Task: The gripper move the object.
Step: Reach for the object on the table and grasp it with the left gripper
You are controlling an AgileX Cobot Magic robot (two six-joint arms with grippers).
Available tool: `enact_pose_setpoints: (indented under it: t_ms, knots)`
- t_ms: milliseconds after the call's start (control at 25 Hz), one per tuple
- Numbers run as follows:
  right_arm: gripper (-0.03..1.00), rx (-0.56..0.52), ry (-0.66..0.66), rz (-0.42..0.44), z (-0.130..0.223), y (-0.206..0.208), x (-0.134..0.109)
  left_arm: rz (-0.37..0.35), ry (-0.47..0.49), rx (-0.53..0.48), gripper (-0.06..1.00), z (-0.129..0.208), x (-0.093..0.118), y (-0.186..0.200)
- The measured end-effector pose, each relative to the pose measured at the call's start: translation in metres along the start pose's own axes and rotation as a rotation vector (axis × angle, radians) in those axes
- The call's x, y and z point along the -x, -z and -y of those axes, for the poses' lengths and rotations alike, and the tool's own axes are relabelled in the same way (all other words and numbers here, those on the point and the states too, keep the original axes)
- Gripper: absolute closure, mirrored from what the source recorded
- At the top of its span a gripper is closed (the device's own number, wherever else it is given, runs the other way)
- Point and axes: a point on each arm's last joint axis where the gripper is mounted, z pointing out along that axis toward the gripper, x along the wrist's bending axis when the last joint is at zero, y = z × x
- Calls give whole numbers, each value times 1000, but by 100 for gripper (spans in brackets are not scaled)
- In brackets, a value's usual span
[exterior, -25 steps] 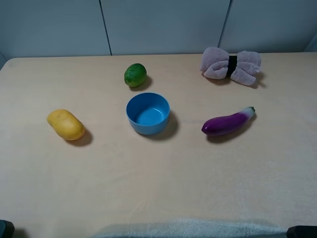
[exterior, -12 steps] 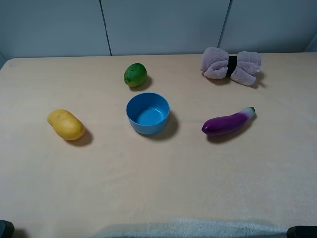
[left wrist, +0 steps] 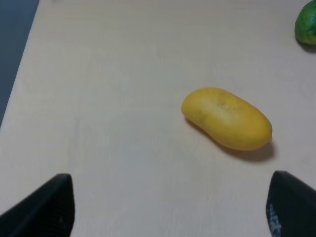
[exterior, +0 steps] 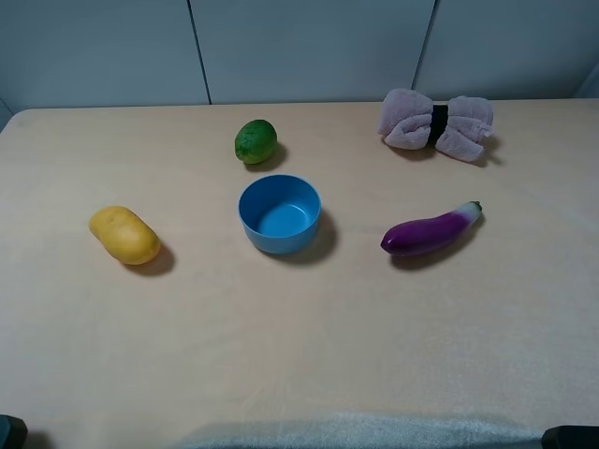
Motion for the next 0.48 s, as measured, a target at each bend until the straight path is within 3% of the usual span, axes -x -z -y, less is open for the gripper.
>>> enact_pose_setpoints:
  t_ms: [480]
  knots:
    - [27,0,0,0,0,0,0,0,0,0,10,0,0,0]
